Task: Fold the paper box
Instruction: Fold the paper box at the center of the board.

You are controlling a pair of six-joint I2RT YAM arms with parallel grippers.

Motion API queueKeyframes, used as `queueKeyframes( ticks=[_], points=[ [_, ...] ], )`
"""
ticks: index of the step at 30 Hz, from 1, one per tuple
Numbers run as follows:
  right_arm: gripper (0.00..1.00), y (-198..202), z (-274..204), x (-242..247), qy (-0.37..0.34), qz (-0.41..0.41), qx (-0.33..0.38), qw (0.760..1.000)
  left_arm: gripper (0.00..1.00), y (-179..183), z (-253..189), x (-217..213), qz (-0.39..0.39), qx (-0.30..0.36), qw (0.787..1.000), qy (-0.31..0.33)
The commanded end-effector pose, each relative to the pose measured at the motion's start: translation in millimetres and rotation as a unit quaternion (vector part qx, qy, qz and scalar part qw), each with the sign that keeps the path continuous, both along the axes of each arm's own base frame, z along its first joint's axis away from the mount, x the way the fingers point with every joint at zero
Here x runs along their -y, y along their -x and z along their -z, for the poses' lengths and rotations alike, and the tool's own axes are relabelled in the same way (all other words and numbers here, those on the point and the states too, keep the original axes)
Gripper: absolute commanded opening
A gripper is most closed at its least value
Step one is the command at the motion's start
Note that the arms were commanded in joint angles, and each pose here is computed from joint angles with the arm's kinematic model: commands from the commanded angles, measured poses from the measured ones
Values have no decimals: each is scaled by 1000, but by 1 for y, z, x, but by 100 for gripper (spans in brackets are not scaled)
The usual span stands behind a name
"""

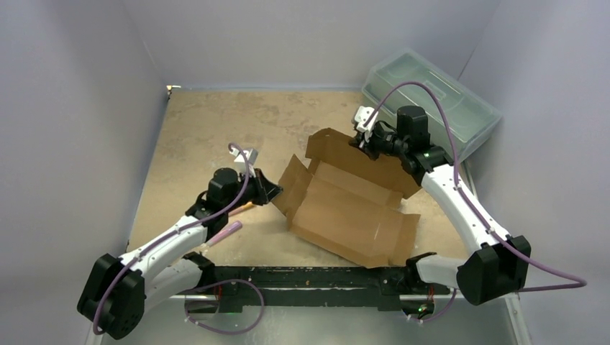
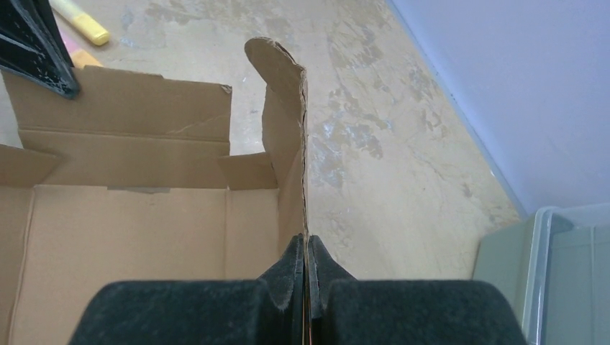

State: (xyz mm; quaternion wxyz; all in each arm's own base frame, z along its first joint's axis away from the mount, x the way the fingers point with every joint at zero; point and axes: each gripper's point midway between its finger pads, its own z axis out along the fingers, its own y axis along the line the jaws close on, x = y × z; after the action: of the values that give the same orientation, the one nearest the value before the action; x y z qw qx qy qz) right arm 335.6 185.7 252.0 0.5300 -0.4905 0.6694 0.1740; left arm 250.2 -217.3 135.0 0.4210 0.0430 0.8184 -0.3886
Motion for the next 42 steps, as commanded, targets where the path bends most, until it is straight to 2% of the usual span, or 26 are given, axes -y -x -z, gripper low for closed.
queueKeyframes(
  ticks=[1, 21, 42],
  points=[
    [0, 4, -5, -3, -16, -18, 8, 1000, 0, 0, -19, -1, -13, 27, 999, 17],
    [0, 11, 5, -10, -32, -40, -15, 999, 0, 1, -30, 6, -2, 48, 999, 13],
    [0, 15, 23, -10, -12, -61, -26, 998, 0, 5, -31, 7, 15, 57, 998, 2]
  ],
)
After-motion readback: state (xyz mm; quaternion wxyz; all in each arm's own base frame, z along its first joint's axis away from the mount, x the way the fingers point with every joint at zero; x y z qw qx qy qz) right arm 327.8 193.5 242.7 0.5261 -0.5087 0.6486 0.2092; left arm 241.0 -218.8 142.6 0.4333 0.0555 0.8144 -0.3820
